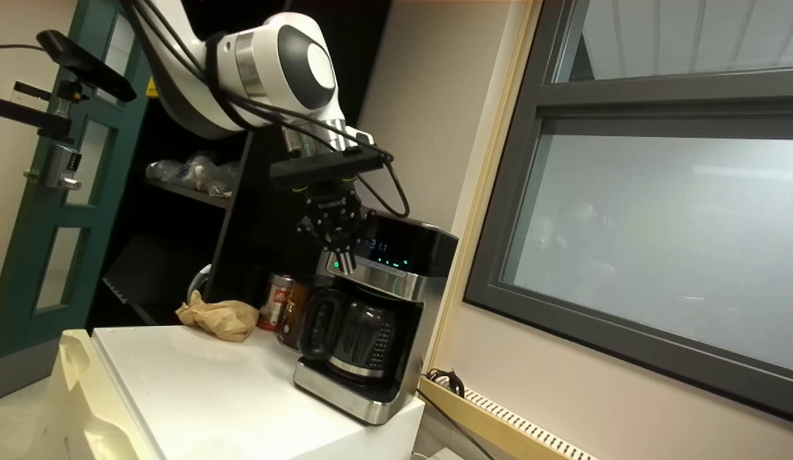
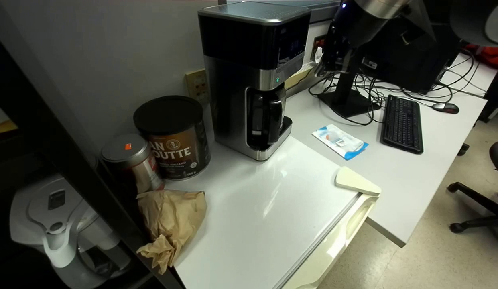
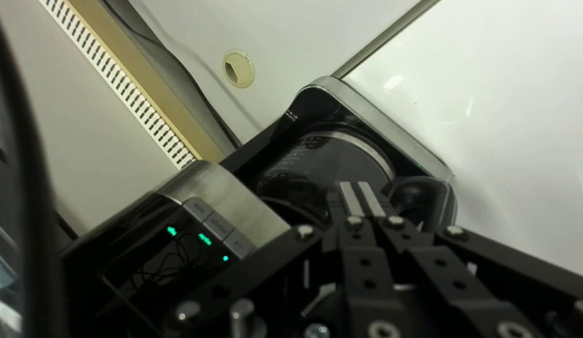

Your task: Press the button on the right side of the coffee machine

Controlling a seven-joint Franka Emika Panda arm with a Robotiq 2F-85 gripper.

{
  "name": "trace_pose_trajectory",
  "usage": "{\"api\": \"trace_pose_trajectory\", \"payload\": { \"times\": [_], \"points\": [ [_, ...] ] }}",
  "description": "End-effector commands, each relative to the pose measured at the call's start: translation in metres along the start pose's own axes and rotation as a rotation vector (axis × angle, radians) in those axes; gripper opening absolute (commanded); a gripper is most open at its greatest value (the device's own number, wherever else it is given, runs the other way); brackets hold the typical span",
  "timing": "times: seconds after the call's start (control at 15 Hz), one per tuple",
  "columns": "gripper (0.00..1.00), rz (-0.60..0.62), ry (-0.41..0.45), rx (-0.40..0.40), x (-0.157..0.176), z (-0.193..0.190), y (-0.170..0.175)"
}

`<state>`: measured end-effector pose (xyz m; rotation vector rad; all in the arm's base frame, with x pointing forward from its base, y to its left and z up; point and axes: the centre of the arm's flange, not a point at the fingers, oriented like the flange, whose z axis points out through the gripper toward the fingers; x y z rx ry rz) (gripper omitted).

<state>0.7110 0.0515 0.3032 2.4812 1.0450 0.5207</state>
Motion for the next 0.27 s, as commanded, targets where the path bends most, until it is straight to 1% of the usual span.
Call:
{"api": "trace_pose_trajectory", "payload": {
  "times": [0.0, 0.2],
  "points": [
    [0.0, -0.03, 0.001, 0.013, -0.042, -0.038, -0.024],
    [0.0, -0.043, 0.001, 0.014, -0.059, -0.053, -0.034]
  ]
}}
